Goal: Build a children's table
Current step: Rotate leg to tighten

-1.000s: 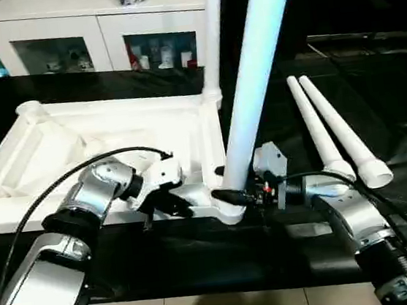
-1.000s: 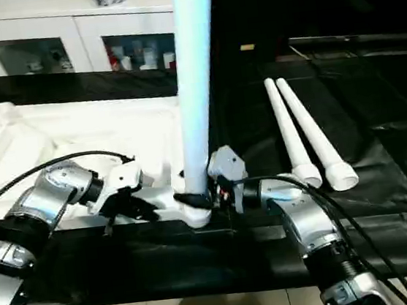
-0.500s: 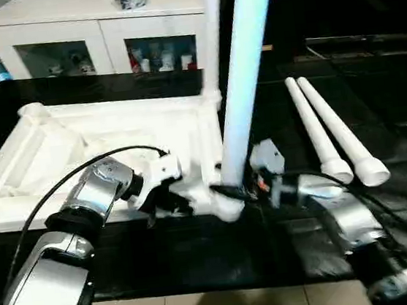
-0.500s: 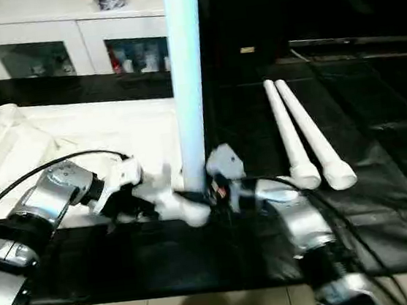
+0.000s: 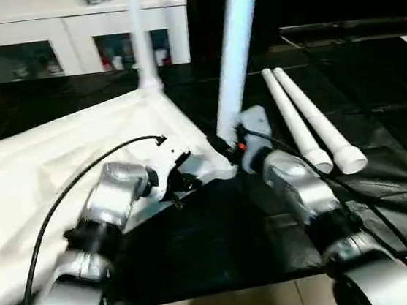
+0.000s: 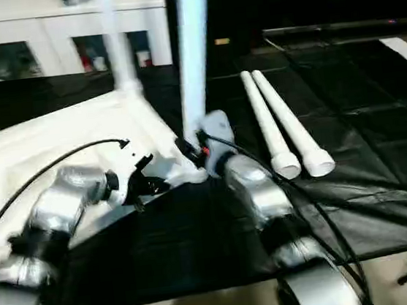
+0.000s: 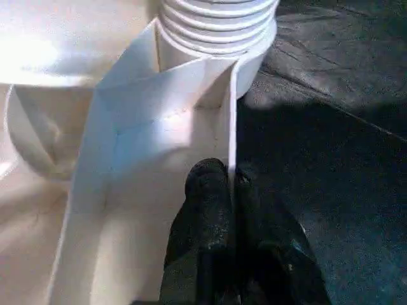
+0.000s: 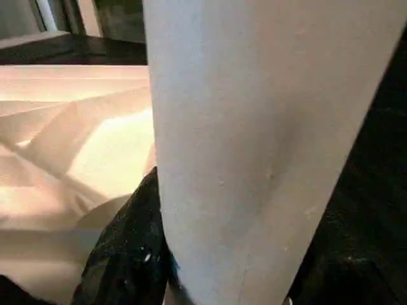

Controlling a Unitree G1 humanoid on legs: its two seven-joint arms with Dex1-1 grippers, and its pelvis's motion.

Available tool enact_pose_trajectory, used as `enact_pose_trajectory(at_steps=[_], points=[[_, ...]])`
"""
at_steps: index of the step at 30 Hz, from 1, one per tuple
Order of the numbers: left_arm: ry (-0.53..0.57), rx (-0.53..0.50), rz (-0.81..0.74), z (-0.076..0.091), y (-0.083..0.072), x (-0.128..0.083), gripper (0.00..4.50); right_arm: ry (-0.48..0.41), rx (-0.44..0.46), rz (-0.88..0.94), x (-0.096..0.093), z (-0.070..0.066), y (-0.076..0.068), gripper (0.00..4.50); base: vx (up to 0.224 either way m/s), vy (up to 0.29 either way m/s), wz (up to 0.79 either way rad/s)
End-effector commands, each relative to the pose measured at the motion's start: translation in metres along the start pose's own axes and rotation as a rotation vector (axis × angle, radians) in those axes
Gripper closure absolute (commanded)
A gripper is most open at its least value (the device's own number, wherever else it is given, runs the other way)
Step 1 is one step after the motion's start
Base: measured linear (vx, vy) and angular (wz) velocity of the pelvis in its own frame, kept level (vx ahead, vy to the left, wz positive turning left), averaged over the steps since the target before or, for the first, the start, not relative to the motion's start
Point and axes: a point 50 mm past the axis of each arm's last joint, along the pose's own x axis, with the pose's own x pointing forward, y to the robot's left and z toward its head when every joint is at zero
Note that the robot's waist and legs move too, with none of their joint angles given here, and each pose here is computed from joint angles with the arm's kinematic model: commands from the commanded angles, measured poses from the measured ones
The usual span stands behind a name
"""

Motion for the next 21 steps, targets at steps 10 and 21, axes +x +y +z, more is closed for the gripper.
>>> enact_pose_trajectory(at_steps=[10,21], points=[[-0.107,0.074,-0.003,0.03,-0.011,-0.004,4.5,0.352,0.093,-0.038,-0.015,-0.075,0.007,2.59,0.0,0.0,0.0],[-0.112,0.11,0.018,0.028,-0.004,-0.004,4.5,0.306,0.116,-0.045,-0.017,-0.073,0.003,1.51,0.0,0.0,0.0]])
